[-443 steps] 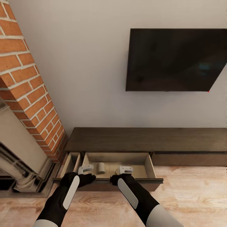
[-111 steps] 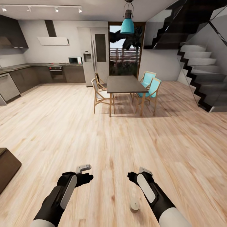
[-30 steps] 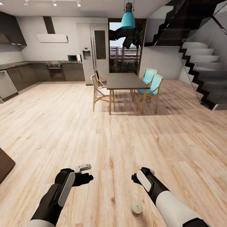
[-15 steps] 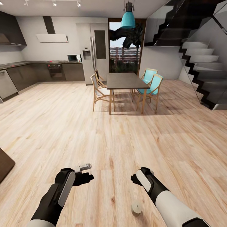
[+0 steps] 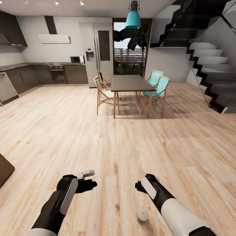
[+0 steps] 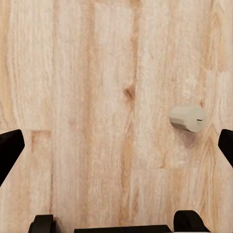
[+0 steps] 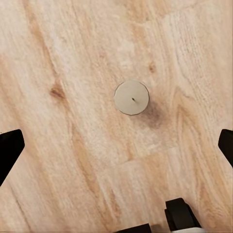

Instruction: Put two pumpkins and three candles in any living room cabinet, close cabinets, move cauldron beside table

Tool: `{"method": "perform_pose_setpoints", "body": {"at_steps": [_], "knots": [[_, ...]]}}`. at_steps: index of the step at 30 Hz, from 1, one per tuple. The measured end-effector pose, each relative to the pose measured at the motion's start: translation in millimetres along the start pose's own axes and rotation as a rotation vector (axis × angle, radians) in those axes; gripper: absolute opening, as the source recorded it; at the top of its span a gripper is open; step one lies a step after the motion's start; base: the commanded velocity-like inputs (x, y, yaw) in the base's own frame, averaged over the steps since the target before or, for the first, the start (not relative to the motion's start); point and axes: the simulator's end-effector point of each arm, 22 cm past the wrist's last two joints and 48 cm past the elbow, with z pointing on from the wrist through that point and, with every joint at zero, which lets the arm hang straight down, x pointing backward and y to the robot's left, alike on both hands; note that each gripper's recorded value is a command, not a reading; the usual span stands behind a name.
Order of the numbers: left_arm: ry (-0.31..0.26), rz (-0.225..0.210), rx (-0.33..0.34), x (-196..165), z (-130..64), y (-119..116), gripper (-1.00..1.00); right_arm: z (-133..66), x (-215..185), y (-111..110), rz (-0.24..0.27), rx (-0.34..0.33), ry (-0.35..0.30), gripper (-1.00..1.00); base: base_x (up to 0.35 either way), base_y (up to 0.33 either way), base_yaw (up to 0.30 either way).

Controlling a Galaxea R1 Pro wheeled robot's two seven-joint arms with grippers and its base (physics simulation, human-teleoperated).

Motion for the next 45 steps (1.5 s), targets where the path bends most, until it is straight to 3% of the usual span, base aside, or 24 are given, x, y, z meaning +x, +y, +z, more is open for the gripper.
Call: {"method": "perform_pose_setpoints", "body": {"at_steps": [14, 45], "knots": [[-0.012, 0.003, 0.000, 7, 20.1, 4, 1.00, 21.3, 17, 15, -0.019, -0.018, 0.016, 1.00, 0.000, 0.000, 0.000], [-0.052, 0.011, 0.005, 20, 63.0, 15, 1.00, 76.9, 38, 16, -0.013, -0.021, 0.006, 1.00, 0.000, 0.000, 0.000]]}}
